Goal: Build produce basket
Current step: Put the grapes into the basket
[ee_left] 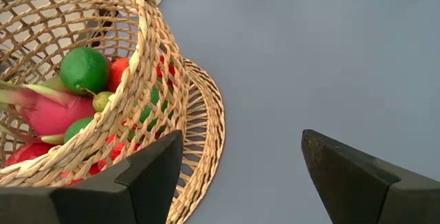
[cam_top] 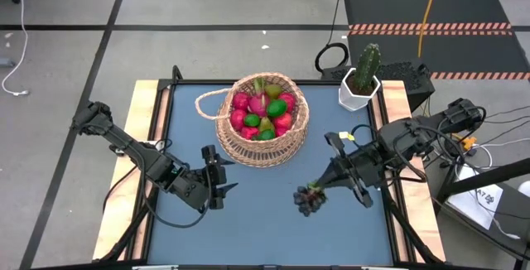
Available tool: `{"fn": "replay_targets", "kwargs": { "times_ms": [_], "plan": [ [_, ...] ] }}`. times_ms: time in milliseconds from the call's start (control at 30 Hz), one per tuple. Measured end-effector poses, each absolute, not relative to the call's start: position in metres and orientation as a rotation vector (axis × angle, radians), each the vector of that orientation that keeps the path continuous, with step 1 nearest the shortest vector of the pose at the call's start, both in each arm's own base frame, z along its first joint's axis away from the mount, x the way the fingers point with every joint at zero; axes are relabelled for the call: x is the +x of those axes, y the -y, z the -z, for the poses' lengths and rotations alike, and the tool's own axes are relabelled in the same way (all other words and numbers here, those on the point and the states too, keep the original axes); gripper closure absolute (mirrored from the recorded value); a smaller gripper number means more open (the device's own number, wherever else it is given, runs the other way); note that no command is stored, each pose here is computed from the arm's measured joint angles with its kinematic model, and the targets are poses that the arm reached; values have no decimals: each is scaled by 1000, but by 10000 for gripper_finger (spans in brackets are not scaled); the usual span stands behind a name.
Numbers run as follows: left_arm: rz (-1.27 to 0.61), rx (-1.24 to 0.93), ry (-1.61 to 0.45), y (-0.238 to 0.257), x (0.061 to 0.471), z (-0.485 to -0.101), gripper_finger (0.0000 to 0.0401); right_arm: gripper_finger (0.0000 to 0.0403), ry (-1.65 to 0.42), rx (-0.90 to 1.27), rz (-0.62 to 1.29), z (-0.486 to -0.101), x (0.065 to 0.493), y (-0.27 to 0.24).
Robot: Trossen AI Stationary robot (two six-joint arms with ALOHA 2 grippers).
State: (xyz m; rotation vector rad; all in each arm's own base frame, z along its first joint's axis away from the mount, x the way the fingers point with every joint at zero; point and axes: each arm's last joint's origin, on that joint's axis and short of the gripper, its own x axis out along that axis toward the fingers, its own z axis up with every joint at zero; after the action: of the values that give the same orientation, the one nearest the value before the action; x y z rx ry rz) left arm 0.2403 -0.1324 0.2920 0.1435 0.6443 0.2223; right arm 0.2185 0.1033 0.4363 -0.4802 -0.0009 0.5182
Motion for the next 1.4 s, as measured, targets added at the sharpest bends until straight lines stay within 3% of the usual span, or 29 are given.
{"fn": "replay_targets", "kwargs": {
  "times_ms": [267, 1400],
  "plan": [
    [-218, 137, -630, 133, 241, -293, 107, 403, -16, -494, -649, -432, 215, -105],
    [-217, 139, -629, 133, 241, -293, 107, 403, -53, -503, -572, -430, 216, -103]
  ]
}}
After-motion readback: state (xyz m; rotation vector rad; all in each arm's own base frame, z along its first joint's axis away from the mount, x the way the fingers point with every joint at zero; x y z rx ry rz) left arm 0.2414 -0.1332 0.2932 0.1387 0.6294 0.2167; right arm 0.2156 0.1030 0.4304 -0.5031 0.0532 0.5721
